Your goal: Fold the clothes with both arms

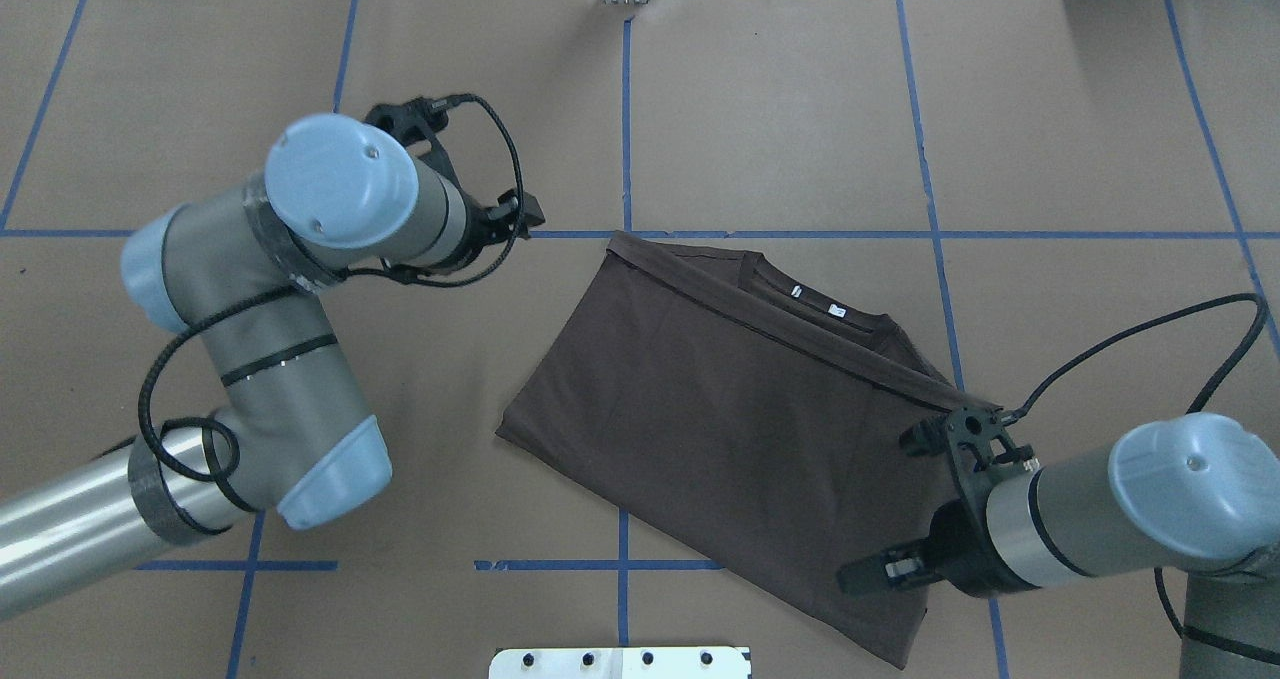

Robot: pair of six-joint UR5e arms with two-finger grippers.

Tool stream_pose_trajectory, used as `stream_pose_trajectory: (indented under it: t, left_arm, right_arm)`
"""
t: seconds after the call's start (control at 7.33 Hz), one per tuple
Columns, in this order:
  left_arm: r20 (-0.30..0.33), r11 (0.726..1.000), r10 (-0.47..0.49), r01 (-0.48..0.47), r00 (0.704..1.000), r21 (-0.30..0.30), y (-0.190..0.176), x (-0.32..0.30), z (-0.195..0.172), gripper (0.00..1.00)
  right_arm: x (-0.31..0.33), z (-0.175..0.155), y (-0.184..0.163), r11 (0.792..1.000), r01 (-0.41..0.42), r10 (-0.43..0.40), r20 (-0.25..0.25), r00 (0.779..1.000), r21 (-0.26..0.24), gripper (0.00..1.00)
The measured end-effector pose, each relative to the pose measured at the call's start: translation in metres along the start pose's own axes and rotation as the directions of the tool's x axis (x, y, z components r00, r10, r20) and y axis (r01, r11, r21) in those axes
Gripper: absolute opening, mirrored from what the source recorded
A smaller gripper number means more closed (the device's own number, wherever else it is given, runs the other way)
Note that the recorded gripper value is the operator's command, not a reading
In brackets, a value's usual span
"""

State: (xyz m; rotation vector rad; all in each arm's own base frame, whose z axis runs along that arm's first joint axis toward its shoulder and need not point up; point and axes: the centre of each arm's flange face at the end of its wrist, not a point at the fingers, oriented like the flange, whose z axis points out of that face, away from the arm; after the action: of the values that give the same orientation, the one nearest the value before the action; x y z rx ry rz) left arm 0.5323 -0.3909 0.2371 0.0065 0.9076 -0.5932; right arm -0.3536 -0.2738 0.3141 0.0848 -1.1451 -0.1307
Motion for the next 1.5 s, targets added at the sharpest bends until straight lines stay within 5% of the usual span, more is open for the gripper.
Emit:
stream_pose_trajectory:
  t: [0.27,0.68,0.82,1.09,1.23,1.5]
  left_arm:
    - [0.043,0.999,-0.046,0.047,0.998,-0.011,0.033,-0.017,0.017,0.92]
    - [0.076,0.998,-0.061,0.063,0.995,-0.021,0.052,-0.030,0.031,0.86]
    - [0.083,0.998,-0.063,0.065,0.995,-0.024,0.058,-0.032,0.035,0.71]
    - [0.090,0.996,-0.075,0.078,0.993,-0.030,0.066,-0.033,0.038,0.15]
    - [0.088,0.996,-0.087,0.089,0.992,-0.023,0.067,-0.033,0.038,0.00]
    - [0.081,0.995,-0.096,0.097,0.992,-0.006,0.067,-0.032,0.038,0.00]
  right_arm:
    - [-0.003,-0.016,-0.024,0.998,-0.014,0.013,0.016,1.000,0.064,1.00]
    - [-0.002,-0.020,-0.035,0.996,-0.022,0.020,0.016,1.000,0.088,1.00]
    - [-0.001,-0.020,-0.036,0.996,-0.023,0.022,0.015,1.000,0.089,1.00]
    - [0.000,-0.020,-0.037,0.996,-0.026,0.025,0.012,1.000,0.088,1.00]
    - [0.001,-0.020,-0.037,0.996,-0.027,0.026,0.011,1.000,0.088,1.00]
    - [0.003,-0.021,-0.039,0.995,-0.031,0.030,0.008,1.000,0.091,1.00]
